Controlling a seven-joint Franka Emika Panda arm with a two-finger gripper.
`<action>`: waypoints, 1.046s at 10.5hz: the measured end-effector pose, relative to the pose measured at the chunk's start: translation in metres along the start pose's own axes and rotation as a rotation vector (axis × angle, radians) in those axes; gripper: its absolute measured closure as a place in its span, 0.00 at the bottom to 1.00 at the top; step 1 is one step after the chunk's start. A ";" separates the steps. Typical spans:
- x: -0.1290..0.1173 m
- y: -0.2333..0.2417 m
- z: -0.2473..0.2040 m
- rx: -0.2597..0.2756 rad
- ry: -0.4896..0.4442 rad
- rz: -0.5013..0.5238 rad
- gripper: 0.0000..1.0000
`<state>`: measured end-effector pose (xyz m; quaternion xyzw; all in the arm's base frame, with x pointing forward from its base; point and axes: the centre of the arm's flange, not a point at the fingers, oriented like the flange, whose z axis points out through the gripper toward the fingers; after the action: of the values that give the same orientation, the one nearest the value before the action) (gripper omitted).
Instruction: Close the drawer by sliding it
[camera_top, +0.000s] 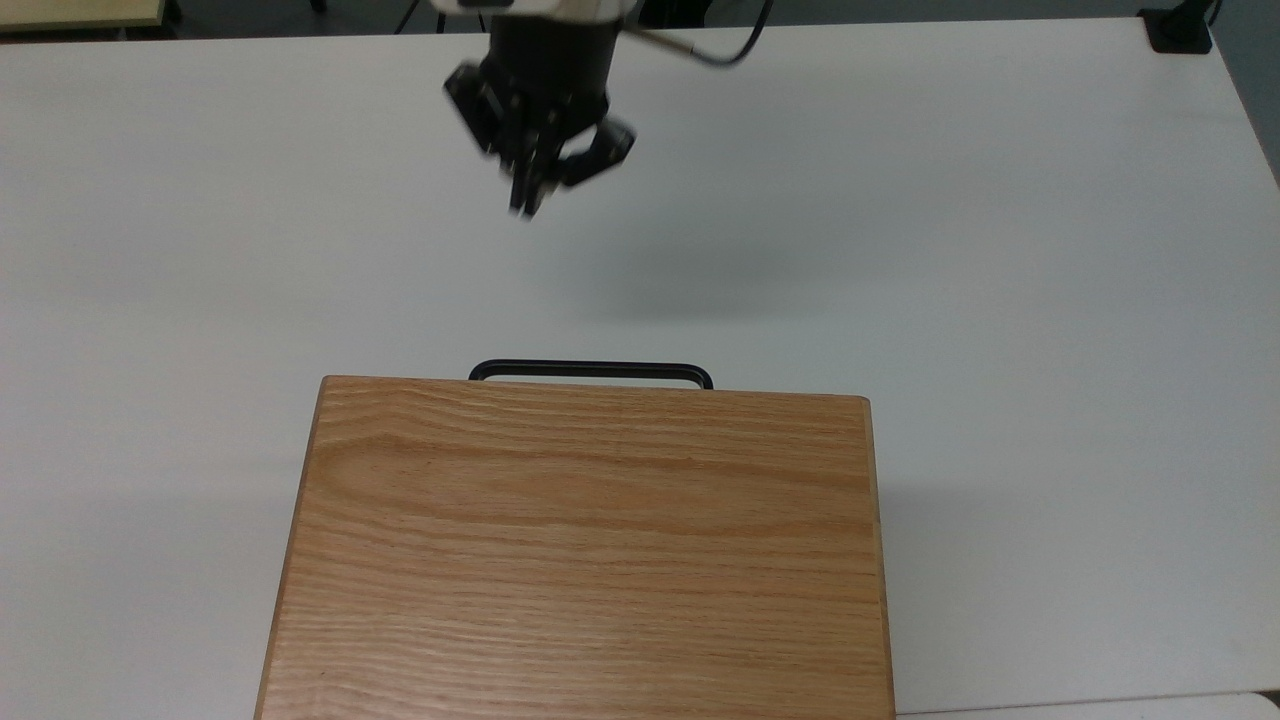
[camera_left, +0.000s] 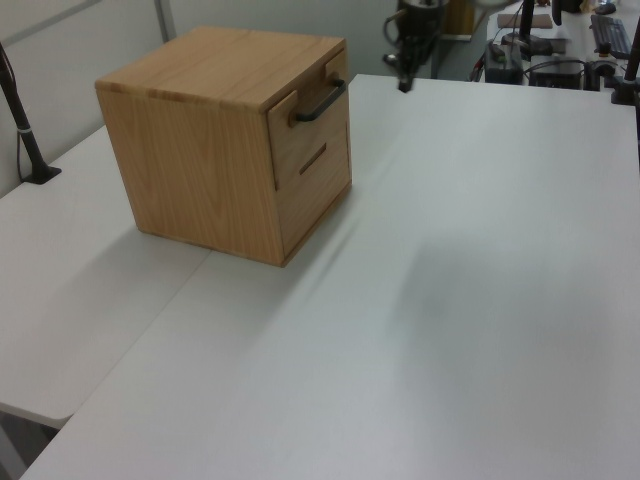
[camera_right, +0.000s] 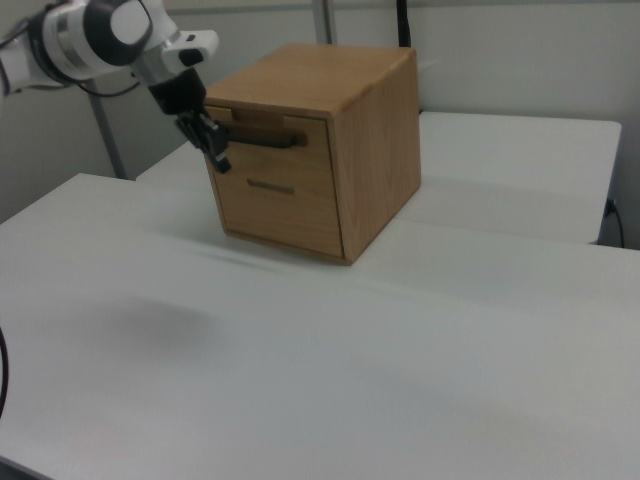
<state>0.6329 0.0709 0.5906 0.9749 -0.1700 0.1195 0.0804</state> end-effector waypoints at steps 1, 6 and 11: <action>-0.012 0.007 -0.013 0.030 -0.074 -0.001 0.77; -0.053 0.065 -0.057 0.061 -0.221 0.005 0.00; -0.043 0.112 -0.063 0.123 -0.146 -0.198 0.00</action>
<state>0.5413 -0.0069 0.6531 0.9961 -0.0708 0.0498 0.0190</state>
